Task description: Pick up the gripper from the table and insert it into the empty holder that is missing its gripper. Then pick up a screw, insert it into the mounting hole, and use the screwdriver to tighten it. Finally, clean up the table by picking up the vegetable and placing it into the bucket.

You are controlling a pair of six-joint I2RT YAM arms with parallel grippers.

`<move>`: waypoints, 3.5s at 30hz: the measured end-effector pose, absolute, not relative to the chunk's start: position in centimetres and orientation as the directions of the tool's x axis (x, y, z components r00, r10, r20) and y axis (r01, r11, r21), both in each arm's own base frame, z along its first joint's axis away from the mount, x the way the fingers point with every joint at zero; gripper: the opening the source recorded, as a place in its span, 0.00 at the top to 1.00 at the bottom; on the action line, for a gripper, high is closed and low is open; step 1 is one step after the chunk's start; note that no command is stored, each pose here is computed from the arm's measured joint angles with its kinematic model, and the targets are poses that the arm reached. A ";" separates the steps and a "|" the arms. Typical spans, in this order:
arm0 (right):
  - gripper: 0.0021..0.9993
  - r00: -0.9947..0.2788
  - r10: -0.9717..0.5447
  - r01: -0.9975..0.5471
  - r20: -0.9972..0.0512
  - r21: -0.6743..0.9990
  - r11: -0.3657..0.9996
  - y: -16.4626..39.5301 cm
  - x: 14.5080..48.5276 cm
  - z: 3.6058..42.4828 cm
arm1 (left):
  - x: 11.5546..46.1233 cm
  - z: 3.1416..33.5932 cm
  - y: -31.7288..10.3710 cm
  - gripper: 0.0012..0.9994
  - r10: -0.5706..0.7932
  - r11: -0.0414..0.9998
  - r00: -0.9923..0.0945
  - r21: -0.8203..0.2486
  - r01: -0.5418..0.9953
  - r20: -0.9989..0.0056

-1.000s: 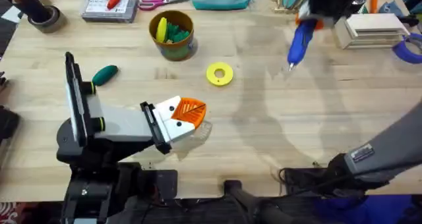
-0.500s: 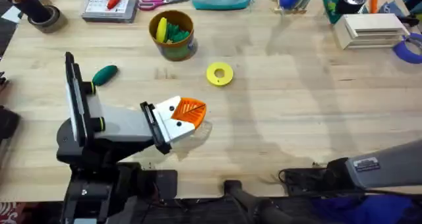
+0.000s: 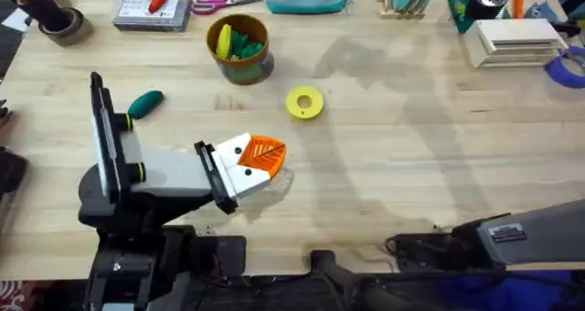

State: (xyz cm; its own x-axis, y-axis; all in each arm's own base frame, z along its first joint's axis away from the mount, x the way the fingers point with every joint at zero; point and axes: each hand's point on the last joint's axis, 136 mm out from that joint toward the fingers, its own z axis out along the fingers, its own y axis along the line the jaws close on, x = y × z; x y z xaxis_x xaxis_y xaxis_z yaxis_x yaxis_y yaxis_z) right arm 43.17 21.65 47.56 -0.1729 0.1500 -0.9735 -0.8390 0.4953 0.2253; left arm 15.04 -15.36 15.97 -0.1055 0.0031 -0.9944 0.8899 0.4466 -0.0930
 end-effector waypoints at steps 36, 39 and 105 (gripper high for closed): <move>0.98 -0.137 0.001 -0.967 -0.991 0.133 -0.218 34.0 27.0 47.0 | 15.0 16.0 -15.4 1.00 0.003 0.447 -0.105 -0.093 0.890 -0.994; 0.98 -0.137 -0.004 -0.963 -0.991 0.134 -0.232 34.5 26.5 46.6 | 15.0 16.0 -15.4 1.00 0.003 0.447 -0.105 -0.093 0.890 -0.994; 0.98 0.005 0.186 -0.978 -0.983 -0.043 -0.203 33.4 17.9 44.7 | 15.0 16.0 -15.4 1.00 0.003 0.446 -0.105 -0.093 0.890 -0.994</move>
State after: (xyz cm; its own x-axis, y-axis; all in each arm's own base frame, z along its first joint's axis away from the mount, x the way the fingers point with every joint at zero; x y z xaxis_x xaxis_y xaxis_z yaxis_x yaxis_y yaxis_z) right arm 17.87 33.42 44.66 0.0046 0.1860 -0.9825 -0.9783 -0.2029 -0.0430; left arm 15.04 -15.37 15.97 -0.1055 0.0031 -0.9944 0.8901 0.4463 -0.0930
